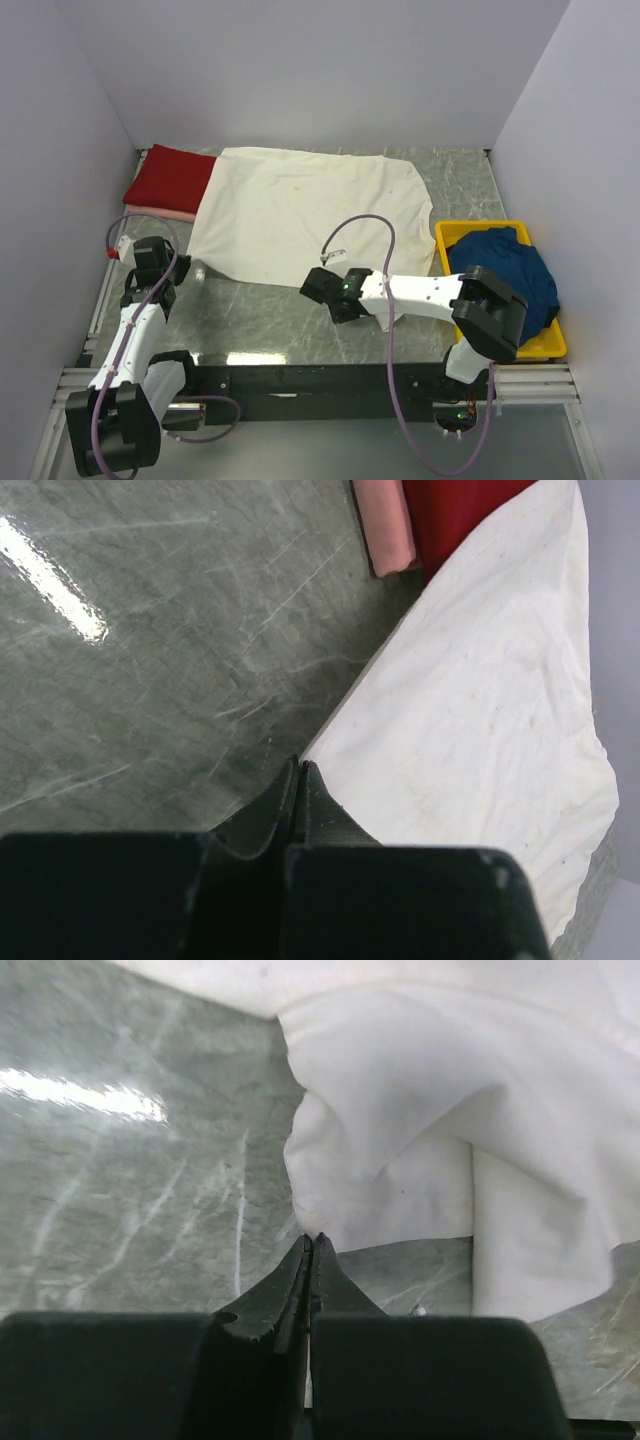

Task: Fold and stack the t-shirts
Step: Flatten the tshirt out, then fold the tshirt

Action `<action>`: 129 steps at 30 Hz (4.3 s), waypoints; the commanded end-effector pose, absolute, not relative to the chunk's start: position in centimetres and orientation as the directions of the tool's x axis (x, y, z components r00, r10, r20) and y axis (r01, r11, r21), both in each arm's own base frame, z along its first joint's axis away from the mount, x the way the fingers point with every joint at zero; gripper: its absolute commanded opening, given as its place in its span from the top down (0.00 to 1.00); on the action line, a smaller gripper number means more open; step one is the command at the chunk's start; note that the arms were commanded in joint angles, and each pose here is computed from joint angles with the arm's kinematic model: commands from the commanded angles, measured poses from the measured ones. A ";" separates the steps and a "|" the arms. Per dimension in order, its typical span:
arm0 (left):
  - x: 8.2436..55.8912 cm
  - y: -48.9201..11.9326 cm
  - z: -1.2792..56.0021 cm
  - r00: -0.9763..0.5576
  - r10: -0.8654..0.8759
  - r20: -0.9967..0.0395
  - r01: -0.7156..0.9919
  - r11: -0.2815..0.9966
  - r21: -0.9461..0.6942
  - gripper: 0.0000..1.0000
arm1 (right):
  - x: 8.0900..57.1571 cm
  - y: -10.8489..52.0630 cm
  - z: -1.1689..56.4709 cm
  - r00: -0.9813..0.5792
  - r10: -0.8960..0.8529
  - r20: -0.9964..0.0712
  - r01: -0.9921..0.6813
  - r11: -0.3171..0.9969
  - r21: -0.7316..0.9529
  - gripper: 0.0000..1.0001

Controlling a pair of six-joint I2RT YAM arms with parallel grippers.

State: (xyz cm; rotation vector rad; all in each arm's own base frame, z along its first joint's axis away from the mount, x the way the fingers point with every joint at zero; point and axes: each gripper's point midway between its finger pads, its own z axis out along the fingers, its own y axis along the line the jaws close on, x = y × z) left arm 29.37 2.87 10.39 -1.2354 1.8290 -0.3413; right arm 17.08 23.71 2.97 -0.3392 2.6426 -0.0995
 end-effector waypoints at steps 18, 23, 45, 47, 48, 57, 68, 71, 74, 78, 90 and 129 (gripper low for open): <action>29.9 3.0 11.5 -0.104 -0.840 -0.533 -0.581 0.486 -0.653 0.99 | 16.3 27.2 11.8 -0.915 -0.330 -0.233 -0.395 0.853 0.342 1.00; 29.8 3.1 11.6 -0.100 -0.839 -0.535 -0.585 0.485 -0.650 0.99 | 17.6 27.9 12.6 -0.934 -0.299 -0.198 -0.355 0.842 0.405 1.00; 29.6 3.3 11.5 -0.090 -0.836 -0.541 -0.590 0.482 -0.647 0.99 | 20.5 10.6 7.7 -0.807 0.465 -0.365 0.334 0.868 0.367 0.60; 29.6 3.3 11.5 -0.090 -0.837 -0.540 -0.589 0.482 -0.648 0.99 | 20.6 9.1 6.6 -0.770 0.523 -0.365 0.392 0.839 0.377 0.60; 29.5 3.3 11.4 -0.091 -0.836 -0.541 -0.593 0.482 -0.645 0.99 | 20.7 8.5 6.2 -0.754 0.545 -0.366 0.416 0.828 0.375 0.60; 29.4 3.4 11.3 -0.087 -0.836 -0.542 -0.600 0.478 -0.641 0.99 | 21.2 8.3 3.9 -0.703 0.631 -0.329 0.468 0.758 0.455 0.58; 29.1 3.6 11.3 -0.083 -0.831 -0.550 -0.608 0.479 -0.632 0.99 | 21.2 8.6 2.6 -0.672 0.674 -0.306 0.495 0.717 0.491 0.59; 28.9 3.6 11.3 -0.082 -0.831 -0.551 -0.611 0.478 -0.631 0.99 | 20.6 8.2 2.4 -0.665 0.679 -0.311 0.507 0.716 0.480 0.59; 28.8 3.6 11.2 -0.081 -0.831 -0.551 -0.612 0.478 -0.630 0.99 | 20.3 8.1 2.4 -0.660 0.682 -0.315 0.509 0.714 0.481 0.59; 28.7 3.6 11.0 -0.081 -0.831 -0.550 -0.615 0.476 -0.628 0.99 | 20.3 8.4 1.9 -0.656 0.692 -0.302 0.511 0.701 0.497 0.59; 27.3 4.4 10.5 -0.058 -0.822 -0.567 -0.664 0.455 -0.593 0.99 | 22.8 6.3 9.9 -0.598 0.639 -0.484 0.440 0.766 0.468 1.00; 30.0 3.4 14.4 -0.030 -0.825 -0.564 -0.702 0.419 -0.575 0.99 | 25.1 6.4 17.6 -0.596 0.607 -0.526 0.390 0.791 0.471 1.00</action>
